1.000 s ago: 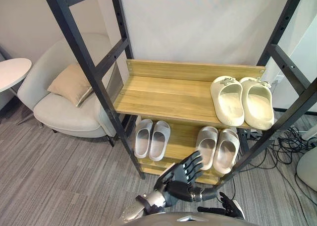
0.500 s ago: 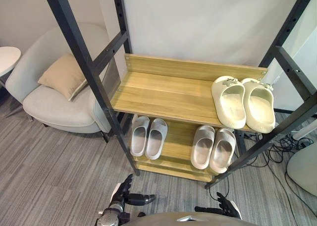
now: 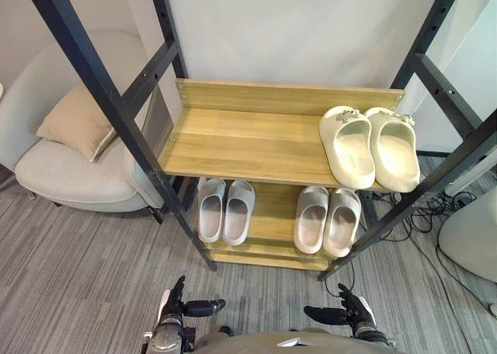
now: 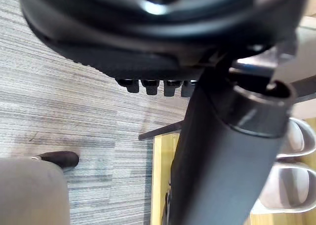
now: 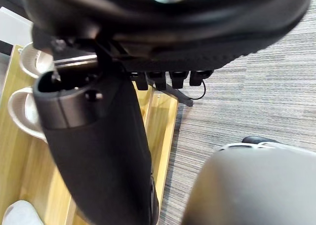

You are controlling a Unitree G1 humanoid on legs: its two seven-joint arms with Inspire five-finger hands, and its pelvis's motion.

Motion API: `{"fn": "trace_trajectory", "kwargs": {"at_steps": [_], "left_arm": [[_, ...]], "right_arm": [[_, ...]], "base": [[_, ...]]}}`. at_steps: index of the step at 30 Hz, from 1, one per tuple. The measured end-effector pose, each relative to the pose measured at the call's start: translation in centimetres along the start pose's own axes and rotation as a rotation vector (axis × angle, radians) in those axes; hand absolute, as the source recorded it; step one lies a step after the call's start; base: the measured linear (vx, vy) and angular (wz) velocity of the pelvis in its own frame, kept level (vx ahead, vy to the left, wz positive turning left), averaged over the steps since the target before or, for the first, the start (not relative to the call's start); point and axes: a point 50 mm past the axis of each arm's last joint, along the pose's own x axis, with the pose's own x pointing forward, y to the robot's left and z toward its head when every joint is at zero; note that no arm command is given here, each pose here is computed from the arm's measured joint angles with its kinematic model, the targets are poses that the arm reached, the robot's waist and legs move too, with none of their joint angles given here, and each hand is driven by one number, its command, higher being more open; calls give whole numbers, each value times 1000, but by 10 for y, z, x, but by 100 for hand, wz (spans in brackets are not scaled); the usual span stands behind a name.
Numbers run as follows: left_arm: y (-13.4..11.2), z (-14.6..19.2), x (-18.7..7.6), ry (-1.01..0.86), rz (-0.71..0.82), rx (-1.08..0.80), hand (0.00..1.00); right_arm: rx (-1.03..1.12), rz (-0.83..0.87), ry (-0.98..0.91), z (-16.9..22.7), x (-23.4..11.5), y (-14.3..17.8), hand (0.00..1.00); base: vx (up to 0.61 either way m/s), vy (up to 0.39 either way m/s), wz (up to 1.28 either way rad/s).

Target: Organize the slippers on the shoe rack

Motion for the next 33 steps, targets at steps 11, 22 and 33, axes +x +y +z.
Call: {"fn": "trace_trajectory", "kwargs": {"at_steps": [11, 22, 33], "left_arm": [[-22, 7, -1, -11, -3, -102, 100], [-23, 11, 4, -10, -2, -93, 100], [-19, 6, 6, 19, -17, -31, 100]], "right_arm": [[21, -19, -97, 29, 7, 3, 100], [69, -1, -122, 49, 16, 18, 100], [100, 39, -106, 50, 16, 31, 100]], "base": [[-132, -163, 71], [-10, 14, 57], [31, 179, 67]]}}
